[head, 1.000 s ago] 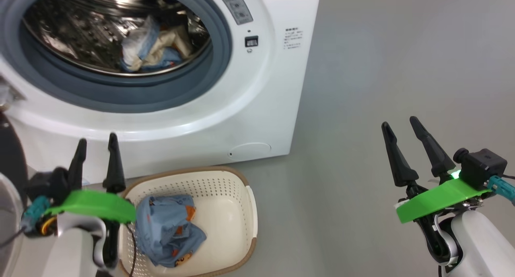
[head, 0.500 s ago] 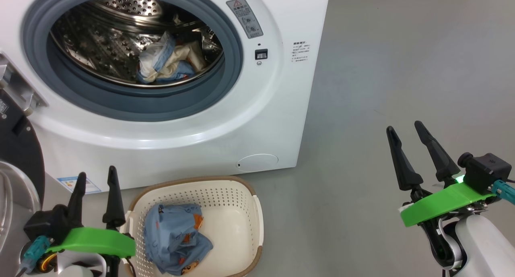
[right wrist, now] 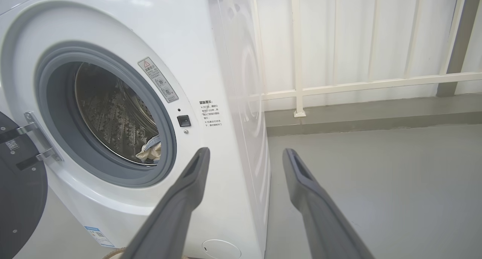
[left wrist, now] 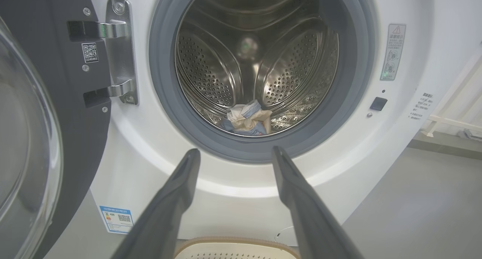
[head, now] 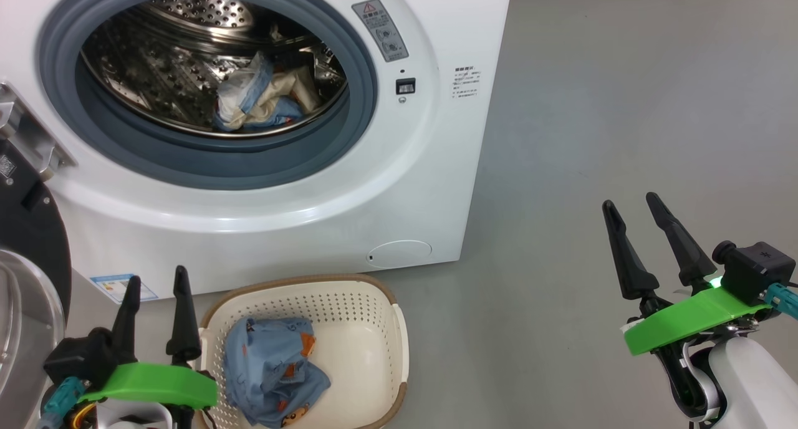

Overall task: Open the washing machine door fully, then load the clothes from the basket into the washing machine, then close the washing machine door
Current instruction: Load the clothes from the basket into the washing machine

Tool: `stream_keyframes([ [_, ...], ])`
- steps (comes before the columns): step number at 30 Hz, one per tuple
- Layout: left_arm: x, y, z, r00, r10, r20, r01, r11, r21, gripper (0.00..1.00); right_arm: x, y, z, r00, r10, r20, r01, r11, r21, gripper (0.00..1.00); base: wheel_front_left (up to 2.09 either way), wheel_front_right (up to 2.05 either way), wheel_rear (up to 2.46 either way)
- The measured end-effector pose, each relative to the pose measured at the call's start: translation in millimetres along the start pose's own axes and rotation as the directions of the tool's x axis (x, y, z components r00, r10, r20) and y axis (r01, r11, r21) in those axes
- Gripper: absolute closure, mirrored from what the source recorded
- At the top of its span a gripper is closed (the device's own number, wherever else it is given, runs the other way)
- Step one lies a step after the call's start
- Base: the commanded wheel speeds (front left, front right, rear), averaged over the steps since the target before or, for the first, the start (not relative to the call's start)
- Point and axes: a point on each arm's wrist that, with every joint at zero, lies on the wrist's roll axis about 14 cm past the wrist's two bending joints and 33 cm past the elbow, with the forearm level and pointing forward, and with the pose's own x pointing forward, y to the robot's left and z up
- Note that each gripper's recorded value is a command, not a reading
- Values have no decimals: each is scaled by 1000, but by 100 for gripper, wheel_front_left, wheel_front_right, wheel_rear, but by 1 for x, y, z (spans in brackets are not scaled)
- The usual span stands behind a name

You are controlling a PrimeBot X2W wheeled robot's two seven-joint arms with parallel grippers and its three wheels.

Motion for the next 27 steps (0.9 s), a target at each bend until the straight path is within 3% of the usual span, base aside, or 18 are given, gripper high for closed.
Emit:
stream_keyframes([
  [18, 0, -2, -7, 1000, -4, -20, 4, 1000, 3, 0, -1, -1, -2, 1000, -1, -7, 1, 1000, 9, 0, 0, 0, 0],
  [27, -2, -4, -35, 994, -9, -105, 9, 1000, 3, 0, -2, -4, -9, 1000, -9, -27, 9, 1000, 10, 0, 0, 0, 0],
])
